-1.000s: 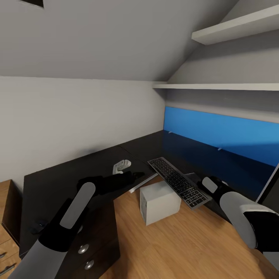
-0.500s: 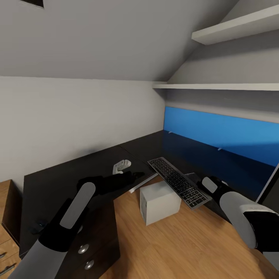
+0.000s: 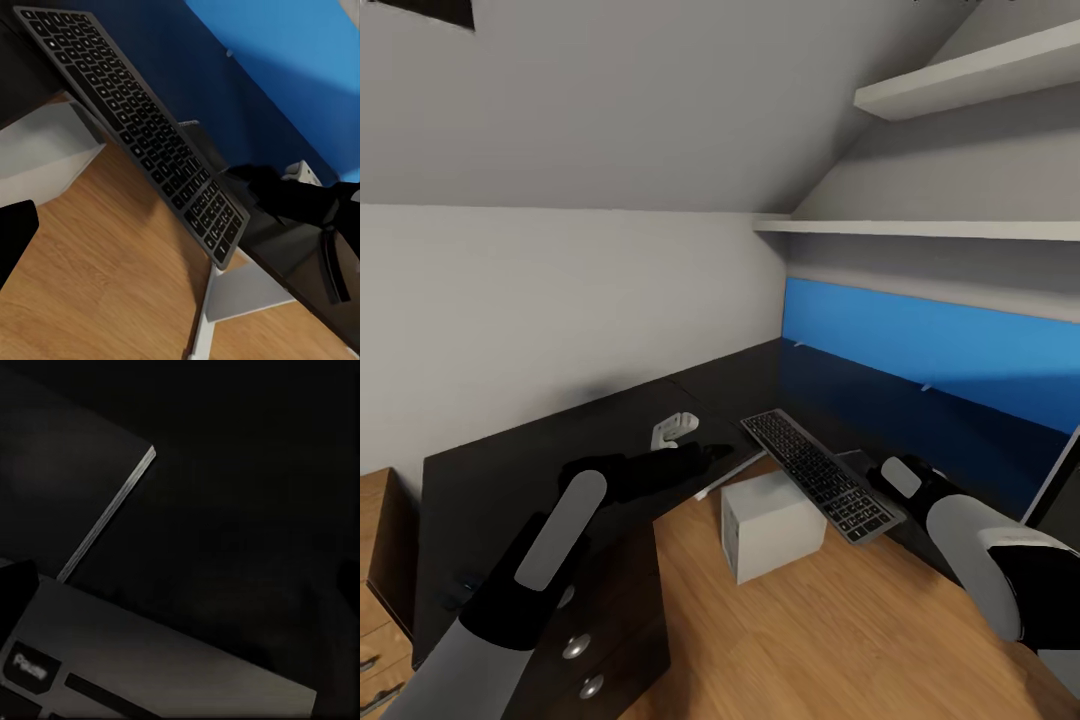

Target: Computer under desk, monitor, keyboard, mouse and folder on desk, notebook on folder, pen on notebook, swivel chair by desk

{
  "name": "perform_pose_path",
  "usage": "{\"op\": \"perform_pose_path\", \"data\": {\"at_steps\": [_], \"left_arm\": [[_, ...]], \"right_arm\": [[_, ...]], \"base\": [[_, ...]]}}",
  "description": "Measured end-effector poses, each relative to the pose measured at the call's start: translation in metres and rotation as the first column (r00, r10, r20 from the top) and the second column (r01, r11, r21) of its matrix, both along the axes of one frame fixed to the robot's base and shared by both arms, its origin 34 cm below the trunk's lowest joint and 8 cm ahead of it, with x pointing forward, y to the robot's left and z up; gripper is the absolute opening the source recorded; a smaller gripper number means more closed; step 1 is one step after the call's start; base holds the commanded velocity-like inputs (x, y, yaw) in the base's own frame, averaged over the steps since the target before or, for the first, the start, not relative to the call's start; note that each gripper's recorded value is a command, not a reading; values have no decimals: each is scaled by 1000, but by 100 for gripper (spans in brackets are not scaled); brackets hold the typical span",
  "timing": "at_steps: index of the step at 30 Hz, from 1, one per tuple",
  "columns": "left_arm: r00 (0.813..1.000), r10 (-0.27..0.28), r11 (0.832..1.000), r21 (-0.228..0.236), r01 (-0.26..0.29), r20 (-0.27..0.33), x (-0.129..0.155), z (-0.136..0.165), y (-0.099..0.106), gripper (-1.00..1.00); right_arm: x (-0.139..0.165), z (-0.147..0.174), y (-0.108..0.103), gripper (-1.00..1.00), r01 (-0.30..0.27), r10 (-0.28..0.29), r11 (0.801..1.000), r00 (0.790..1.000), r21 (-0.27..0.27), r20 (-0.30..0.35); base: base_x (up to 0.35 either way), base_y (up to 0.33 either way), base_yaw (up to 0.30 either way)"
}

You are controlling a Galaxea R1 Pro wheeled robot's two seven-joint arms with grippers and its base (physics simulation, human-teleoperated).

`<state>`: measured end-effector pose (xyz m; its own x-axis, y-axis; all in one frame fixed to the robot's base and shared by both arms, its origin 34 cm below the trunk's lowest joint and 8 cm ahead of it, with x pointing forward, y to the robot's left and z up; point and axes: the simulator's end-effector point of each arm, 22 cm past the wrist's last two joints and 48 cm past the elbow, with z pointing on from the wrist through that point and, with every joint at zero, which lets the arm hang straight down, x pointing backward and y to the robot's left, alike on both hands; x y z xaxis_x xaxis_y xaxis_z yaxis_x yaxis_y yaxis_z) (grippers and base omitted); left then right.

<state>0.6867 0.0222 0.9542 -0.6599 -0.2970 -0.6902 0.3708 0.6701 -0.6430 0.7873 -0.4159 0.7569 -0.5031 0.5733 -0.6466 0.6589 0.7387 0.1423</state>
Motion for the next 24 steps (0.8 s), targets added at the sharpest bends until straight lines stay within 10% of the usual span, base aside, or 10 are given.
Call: {"op": "perform_pose_path", "data": {"at_steps": [24], "left_arm": [[1000,0,1000,-2,0,-1,1,17,0,100]], "right_arm": [[1,16,0,100,1,-1,1000,1000,1,-1]], "base": [[0,0,0]]}}
